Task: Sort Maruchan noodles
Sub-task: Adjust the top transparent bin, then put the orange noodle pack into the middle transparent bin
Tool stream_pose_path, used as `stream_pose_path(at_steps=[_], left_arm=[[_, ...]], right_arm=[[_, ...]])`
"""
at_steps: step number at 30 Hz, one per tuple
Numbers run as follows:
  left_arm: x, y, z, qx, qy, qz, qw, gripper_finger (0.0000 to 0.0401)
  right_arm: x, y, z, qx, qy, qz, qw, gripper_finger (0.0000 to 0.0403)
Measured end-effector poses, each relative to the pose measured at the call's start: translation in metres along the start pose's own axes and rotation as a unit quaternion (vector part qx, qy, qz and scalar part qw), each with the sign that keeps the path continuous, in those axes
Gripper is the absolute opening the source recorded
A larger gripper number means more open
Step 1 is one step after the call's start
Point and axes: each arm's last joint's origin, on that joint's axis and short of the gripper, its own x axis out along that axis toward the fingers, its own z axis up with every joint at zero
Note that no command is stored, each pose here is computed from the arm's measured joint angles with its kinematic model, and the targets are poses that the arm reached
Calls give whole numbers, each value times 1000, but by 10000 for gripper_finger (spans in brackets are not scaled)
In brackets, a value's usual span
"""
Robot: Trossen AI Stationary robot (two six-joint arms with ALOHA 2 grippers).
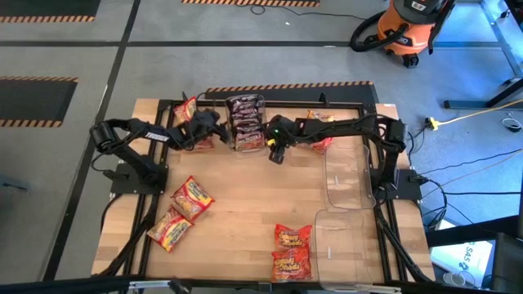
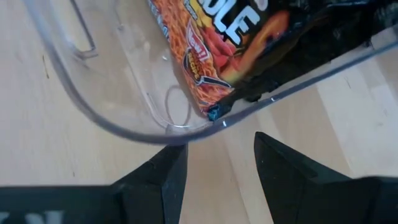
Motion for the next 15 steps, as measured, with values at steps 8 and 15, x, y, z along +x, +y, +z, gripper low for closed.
stream_pose_path(at_steps=[8, 15], left_arm=[[-8, 5, 4, -5, 25, -33, 999, 185], [-60, -24, 17, -6, 22, -120, 992, 185]], right_arm=[[-18, 3, 8, -11, 11, -14, 1000, 165], [-92, 57, 5, -51, 38, 44, 997, 165]])
